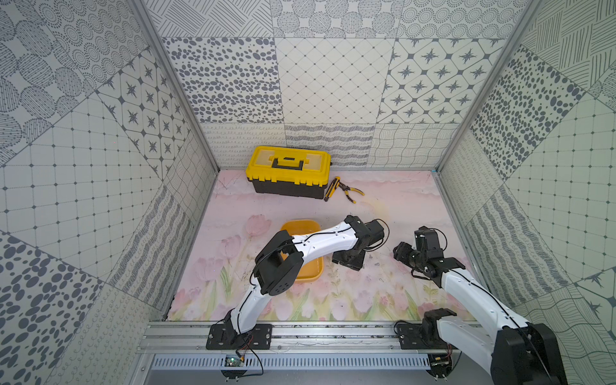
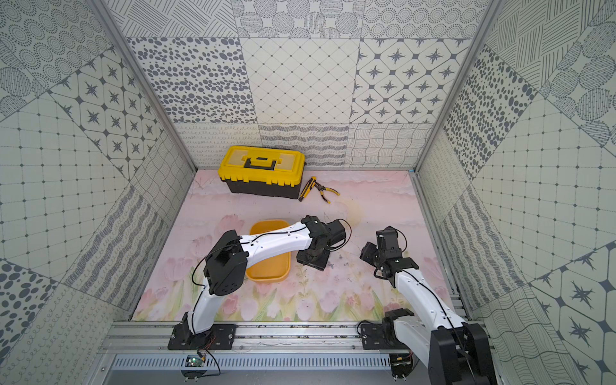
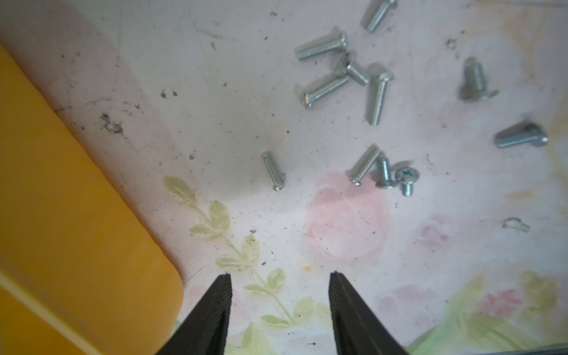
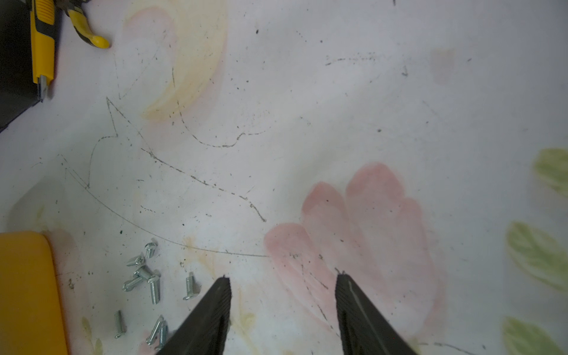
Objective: Put the screws on the desktop into the storage box
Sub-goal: Pick up the screw from the center of the board.
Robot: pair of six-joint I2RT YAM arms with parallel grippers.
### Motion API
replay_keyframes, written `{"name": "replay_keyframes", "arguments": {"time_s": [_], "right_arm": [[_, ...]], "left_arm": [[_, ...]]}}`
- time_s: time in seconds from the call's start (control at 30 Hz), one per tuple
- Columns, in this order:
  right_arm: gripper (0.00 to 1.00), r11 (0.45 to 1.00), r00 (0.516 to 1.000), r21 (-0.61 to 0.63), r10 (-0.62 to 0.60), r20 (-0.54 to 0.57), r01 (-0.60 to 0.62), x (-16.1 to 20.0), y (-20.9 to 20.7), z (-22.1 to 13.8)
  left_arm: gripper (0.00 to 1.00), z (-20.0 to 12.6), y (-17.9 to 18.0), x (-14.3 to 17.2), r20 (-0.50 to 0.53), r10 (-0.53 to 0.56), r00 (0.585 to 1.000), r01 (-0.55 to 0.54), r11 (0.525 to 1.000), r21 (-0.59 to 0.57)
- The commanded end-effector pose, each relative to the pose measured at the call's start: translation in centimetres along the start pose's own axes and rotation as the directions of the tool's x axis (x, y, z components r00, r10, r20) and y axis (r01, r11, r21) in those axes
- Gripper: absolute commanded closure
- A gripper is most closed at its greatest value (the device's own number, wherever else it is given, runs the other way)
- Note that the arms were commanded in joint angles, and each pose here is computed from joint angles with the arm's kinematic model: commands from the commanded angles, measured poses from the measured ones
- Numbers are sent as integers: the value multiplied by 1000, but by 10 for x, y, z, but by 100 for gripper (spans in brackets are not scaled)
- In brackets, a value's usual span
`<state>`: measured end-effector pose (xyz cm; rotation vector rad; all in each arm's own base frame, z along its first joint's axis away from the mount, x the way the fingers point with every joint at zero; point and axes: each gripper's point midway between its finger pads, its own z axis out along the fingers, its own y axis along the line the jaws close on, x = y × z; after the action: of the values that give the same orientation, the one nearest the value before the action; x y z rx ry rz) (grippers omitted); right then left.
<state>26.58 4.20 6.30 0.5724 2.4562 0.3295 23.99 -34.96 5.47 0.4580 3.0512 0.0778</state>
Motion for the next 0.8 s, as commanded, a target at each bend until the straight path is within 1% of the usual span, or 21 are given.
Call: {"name": "replay_keyframes", "arguments": {"time_s": [0.0,0.13,0.3,0.53,0.77], "right_arm": [[41,1000,1000,-15,1,27,-1,-6,2,1],[41,1000,1000,-21,-1,25,1,-5,3,1],[42,1000,1000,-25,-2,25,3,-5,4,1],[42,1000,1000,-27,-2,22,2,-5,4,2],[42,1000,1000,-26,-4,17,4,-4,5,3]], "left_arm": [[49,13,16,-2,-47,-45,998,43,997,-57],[54,27,17,-10,-63,-72,995,70,997,-32],[55,36,14,-17,-66,-78,995,78,997,-12],[57,44,9,-20,-74,-73,995,74,997,15],[58,43,2,-22,-75,-66,995,70,996,50]]}}
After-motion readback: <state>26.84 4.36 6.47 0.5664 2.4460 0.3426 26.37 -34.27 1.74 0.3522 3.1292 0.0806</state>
